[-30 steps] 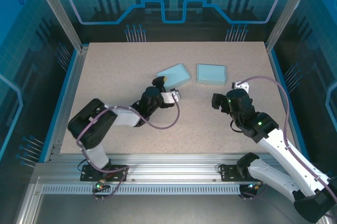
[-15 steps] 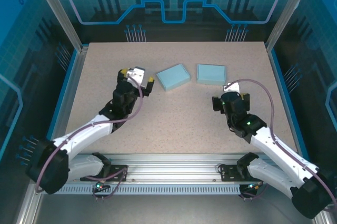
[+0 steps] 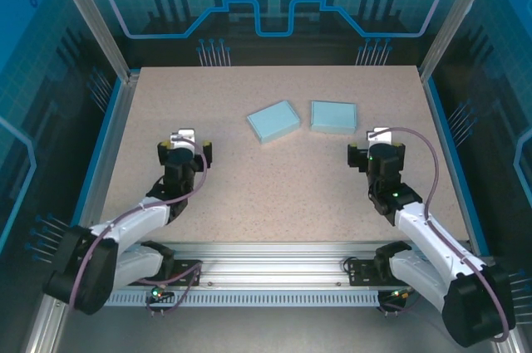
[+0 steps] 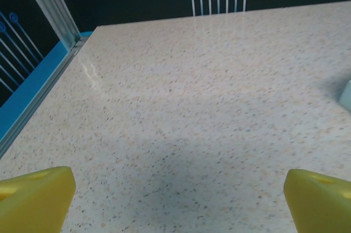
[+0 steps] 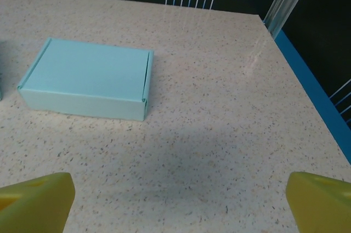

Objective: Fold the paper box

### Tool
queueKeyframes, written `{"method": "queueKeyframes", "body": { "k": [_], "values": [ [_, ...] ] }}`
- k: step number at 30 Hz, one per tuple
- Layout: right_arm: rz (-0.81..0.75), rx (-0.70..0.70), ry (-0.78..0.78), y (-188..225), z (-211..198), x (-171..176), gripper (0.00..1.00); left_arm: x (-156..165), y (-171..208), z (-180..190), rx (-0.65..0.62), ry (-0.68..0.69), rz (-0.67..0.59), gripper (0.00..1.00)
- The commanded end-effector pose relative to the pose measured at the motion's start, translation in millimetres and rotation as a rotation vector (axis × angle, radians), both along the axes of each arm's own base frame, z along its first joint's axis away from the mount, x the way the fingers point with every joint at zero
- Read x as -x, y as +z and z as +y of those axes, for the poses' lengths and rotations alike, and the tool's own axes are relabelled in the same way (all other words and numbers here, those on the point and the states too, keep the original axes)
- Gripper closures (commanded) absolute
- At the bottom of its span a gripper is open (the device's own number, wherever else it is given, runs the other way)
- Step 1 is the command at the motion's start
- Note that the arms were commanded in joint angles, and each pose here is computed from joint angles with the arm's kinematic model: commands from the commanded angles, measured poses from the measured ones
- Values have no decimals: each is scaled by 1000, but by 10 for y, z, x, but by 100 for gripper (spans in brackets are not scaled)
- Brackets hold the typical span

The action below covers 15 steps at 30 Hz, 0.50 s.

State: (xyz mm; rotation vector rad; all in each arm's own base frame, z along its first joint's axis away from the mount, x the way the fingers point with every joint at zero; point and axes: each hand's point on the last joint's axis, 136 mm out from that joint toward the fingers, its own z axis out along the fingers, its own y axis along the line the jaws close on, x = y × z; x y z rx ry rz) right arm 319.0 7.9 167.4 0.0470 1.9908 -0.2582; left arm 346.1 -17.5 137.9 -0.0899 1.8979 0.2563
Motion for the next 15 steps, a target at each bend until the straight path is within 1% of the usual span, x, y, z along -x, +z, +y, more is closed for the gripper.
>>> {"method": "queueKeyframes", "body": {
  "k": [1,3,7,9,10,12,15],
  "values": [
    [-80,-29,27,80,-12,-55,0,-114,75,37,55,-11,-110,1],
    [-91,-33,33,73,-33,-64,0,-174,25,33,56,-31,-117,1],
    [-91,-15,40,33,-75,-75,0,-302,-83,21,3,-52,-115,1],
    [-114,-15,45,57,-79,-94,0,-354,-111,22,-17,-51,-123,1],
    [-120,-16,53,56,-73,-99,0,-366,-157,34,-12,-44,-108,1],
    [-129,-20,57,43,-80,-105,0,-371,-170,47,-6,-44,-117,1],
    [-122,-23,54,-9,-110,-114,0,-335,-190,89,51,-65,-137,1]
  ]
}}
